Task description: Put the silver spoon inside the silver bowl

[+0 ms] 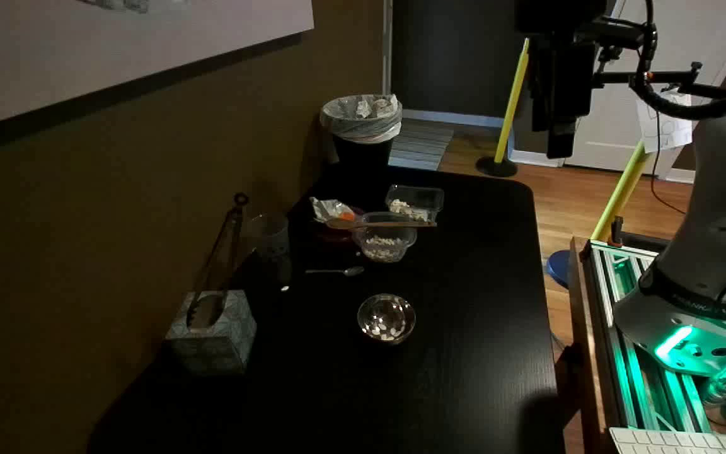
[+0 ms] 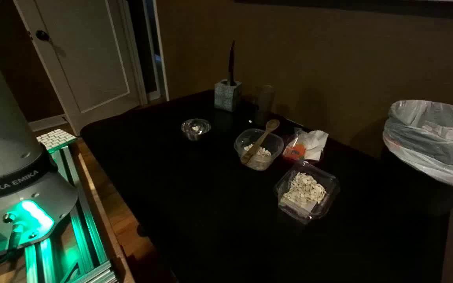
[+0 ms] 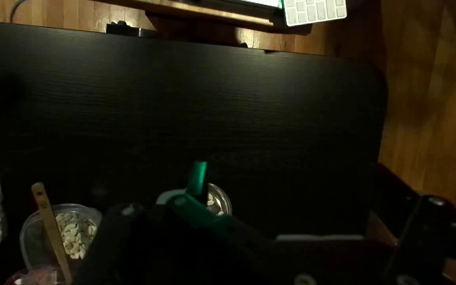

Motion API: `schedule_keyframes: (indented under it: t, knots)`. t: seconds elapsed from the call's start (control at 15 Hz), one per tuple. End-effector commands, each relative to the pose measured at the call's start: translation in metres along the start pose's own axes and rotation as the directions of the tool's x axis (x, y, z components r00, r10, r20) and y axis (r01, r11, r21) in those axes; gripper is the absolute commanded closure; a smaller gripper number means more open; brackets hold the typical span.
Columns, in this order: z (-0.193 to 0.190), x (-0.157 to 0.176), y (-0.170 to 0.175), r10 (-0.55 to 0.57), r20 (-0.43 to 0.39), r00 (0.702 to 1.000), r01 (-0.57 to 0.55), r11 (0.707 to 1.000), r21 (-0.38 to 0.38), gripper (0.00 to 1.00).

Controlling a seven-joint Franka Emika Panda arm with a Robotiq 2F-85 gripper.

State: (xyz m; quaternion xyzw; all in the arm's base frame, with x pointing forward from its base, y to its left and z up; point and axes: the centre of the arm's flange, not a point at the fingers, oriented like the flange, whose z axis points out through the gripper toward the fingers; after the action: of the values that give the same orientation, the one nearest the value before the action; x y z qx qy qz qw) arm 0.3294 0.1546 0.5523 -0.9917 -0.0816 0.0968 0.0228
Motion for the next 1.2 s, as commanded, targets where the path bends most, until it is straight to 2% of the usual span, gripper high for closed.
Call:
schedule_keyframes:
  t: [0.0, 0.13, 0.6, 0.67, 0.8, 0.87, 1.0, 1.13]
  knots:
    - [0.0, 0.0, 0.0, 0.0, 0.0, 1.0, 0.0, 1.0, 0.0, 0.0]
    - [0.002, 0.012, 0.007, 0.027, 0.006, 1.0, -0.027, 1.0, 0.0, 0.0]
    - [0.054, 0.148, 0.086, 0.157, -0.022, 0.987, -0.157, 0.987, -0.017, 0.0]
    - [0.066, 0.169, 0.099, 0.169, -0.008, 0.986, -0.169, 0.986, -0.003, 0.0]
    - [0.096, 0.199, 0.12, 0.165, 0.114, 0.98, -0.172, 0.984, 0.052, 0.0]
    - [0.086, 0.154, 0.107, 0.175, 0.028, 0.984, -0.175, 0.984, 0.013, 0.0]
    - [0.109, 0.18, 0.122, 0.177, 0.081, 0.981, -0.18, 0.983, 0.03, 0.0]
    - [0.116, 0.19, 0.124, 0.177, 0.097, 0.979, -0.181, 0.983, 0.035, 0.0]
